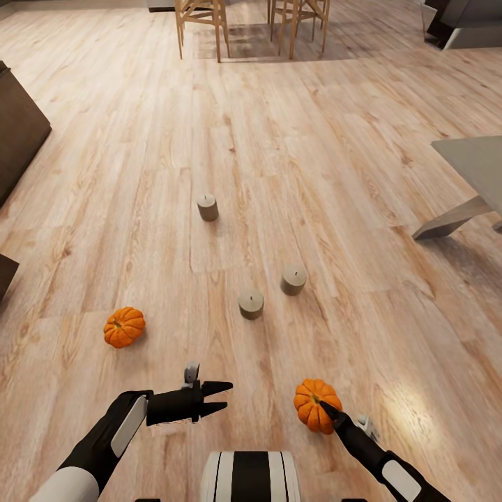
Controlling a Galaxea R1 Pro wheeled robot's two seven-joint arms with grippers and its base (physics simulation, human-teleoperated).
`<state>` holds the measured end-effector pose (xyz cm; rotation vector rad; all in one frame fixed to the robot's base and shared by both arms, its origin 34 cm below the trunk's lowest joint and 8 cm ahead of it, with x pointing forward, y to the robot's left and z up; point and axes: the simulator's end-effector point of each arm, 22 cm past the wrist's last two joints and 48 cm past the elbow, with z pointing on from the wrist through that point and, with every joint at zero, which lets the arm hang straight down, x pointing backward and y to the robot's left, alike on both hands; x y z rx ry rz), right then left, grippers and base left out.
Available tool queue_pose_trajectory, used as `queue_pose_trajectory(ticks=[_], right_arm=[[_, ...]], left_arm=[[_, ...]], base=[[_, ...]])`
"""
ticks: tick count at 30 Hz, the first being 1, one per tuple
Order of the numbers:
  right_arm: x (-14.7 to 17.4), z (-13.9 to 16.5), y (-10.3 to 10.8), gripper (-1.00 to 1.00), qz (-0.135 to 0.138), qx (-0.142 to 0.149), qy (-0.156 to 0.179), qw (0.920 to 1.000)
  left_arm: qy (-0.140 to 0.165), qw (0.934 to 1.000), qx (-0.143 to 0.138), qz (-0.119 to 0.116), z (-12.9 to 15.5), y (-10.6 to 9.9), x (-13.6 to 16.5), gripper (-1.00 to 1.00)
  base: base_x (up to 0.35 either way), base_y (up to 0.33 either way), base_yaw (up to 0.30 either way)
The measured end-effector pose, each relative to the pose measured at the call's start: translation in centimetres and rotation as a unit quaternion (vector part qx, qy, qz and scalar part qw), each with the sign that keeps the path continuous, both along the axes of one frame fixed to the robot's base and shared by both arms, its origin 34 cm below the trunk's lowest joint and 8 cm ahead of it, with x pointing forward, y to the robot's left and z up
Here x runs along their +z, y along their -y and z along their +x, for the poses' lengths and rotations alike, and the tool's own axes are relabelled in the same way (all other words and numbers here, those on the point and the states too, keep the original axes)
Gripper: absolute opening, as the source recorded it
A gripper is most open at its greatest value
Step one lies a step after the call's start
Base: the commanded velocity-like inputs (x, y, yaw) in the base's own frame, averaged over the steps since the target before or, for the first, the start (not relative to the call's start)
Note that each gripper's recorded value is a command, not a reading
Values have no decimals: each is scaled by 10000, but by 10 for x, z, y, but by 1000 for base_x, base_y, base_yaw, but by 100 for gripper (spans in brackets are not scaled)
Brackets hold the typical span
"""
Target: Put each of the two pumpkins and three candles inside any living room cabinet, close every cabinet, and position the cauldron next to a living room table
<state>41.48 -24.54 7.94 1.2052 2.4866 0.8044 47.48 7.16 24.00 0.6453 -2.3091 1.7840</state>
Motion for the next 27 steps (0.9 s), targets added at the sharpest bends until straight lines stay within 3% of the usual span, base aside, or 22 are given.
queue_pose_trajectory(ticks=[5,6,27], right_arm=[[0,0,-1,100,13,5,13,10000],[0,0,-1,-100,14,4,13,10000],[0,0,0,-100,6,27,17,10000]], left_arm=[[-2,10000,-1,-1,0,0,0,100],[-2,10000,-1,-1,0,0,0,100],[0,10000,6,0,0,0,0,100]], base=[[23,17,0],[4,3,0],[0,0,0]])
